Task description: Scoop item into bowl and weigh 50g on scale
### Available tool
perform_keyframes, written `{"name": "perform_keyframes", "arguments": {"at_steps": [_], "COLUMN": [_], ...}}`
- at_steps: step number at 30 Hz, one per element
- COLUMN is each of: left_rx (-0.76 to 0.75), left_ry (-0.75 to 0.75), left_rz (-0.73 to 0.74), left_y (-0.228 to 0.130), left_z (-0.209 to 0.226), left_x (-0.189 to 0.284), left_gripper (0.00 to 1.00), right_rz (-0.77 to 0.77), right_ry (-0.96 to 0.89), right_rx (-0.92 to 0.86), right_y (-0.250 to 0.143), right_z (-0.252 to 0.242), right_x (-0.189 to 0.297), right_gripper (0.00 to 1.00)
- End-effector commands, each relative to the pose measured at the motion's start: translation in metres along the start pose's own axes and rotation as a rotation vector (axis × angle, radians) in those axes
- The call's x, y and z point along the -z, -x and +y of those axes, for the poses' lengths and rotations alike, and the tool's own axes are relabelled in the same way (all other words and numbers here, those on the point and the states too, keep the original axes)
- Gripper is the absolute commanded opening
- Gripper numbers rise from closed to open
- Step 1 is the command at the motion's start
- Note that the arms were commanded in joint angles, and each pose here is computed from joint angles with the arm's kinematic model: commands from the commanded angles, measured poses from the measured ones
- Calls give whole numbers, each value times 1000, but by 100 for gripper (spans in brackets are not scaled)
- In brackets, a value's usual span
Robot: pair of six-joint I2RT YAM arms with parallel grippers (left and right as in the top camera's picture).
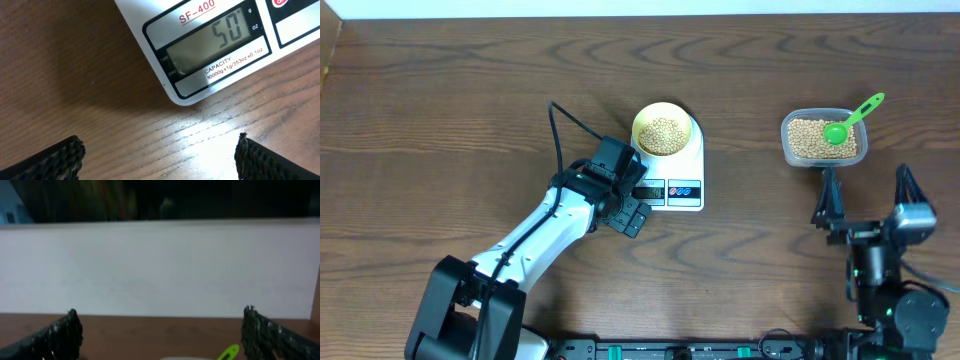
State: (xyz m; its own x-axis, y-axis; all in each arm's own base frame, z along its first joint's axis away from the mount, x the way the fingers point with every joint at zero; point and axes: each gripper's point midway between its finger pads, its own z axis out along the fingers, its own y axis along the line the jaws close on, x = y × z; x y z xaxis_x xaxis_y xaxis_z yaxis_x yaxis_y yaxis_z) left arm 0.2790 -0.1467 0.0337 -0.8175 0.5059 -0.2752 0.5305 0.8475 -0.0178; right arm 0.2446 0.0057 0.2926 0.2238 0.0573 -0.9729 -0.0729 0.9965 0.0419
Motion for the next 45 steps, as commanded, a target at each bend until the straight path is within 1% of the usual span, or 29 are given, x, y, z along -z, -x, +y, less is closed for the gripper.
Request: {"name": "perform_keyframes", "arguments": {"at_steps": [1,7,13,17,22,24,45], "left_rx": [-1,-1,-1,0,0,-1,0], "left_ry": [3,3,3,3,3,3,3], "left_rz": [13,13,13,13,13,13,13], "left_y": [-3,-3,-3,-3,-3,-3,-3], "left_z": [2,2,2,2,2,2,2], "left_x": [-2,-2,-2,-2,-2,-2,-2], "left_gripper": [98,98,98,98,98,98,98], "right_rz": [-39,-120,-39,76,302,282,293], "right_ry": [11,17,9,0,-21,-23,-23], "right_rx": [1,11,-8,-21,-47,-44,-45], "right_y": [-9,-24,-50,-78,-132,-128,-130], "right_z": [2,3,1,-1,-5,-5,-5], "right_x": [8,21,19,19,30,28,29], "right_gripper": [99,99,99,99,99,99,99]}}
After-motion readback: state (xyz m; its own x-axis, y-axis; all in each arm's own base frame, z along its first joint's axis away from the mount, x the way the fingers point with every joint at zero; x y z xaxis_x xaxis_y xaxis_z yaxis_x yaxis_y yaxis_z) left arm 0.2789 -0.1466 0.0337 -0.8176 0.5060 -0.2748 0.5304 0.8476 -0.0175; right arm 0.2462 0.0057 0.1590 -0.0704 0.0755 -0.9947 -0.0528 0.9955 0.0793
